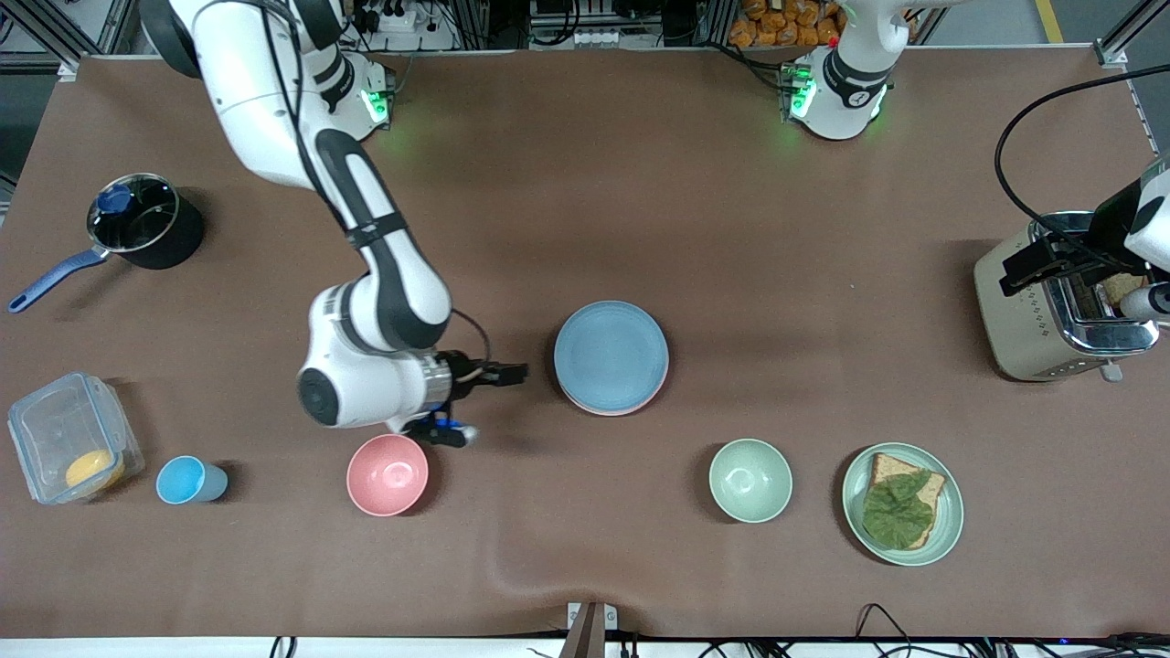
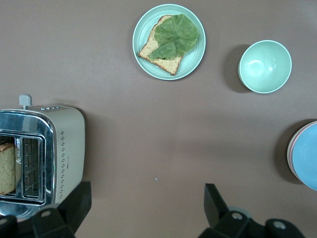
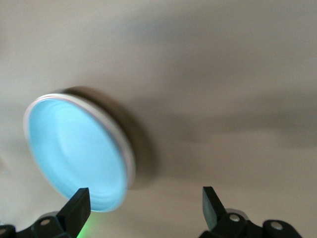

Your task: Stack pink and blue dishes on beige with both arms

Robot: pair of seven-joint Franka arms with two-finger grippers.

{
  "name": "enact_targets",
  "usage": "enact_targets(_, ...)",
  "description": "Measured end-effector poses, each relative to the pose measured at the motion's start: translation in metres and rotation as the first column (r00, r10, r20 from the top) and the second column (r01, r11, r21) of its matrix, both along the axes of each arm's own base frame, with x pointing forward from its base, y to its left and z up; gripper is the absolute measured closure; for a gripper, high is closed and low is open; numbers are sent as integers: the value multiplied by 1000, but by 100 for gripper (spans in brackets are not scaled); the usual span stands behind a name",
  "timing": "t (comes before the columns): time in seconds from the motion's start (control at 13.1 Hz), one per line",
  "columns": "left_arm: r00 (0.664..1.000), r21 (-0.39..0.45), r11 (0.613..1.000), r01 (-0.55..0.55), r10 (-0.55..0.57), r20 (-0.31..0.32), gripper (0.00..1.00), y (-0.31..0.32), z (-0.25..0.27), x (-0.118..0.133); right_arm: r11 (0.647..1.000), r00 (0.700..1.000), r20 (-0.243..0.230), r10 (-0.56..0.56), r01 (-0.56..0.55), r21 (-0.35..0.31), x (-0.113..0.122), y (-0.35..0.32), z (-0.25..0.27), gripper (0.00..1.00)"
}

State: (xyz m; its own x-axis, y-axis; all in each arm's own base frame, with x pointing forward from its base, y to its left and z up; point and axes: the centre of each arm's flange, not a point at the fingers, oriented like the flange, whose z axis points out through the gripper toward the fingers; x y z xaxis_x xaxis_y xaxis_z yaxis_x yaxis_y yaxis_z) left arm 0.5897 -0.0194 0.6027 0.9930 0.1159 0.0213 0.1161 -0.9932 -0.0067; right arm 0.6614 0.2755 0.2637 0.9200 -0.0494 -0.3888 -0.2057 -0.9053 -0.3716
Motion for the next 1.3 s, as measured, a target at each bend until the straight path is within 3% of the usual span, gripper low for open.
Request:
enact_targets(0.31, 1000, 0, 1000, 7, -7, 2, 0, -2, 3, -2, 991, 999, -28, 18, -22, -135, 9, -87, 54, 0)
enact_targets(0.46, 1000, 0, 1000, 19, -19, 2, 0, -5, 4, -2, 982, 999, -7, 43, -44, -185, 14, -137, 75, 0)
enact_targets(0.76, 999, 1, 999, 36, -36, -18, 0, -12, 9, -8, 936, 995, 54, 84, -61, -347, 17, -211, 125, 0)
enact_targets(0.99, 998, 1, 998, 60, -60, -26, 0, -25, 19, -18, 925, 990, 110, 86, -38, -377, 6, -253, 180, 0)
enact_targets(1.3, 998, 2, 998, 62, -62, -29, 0, -27, 26, -25, 921, 977, 200, 70, 14, -389, -35, -294, 265, 0)
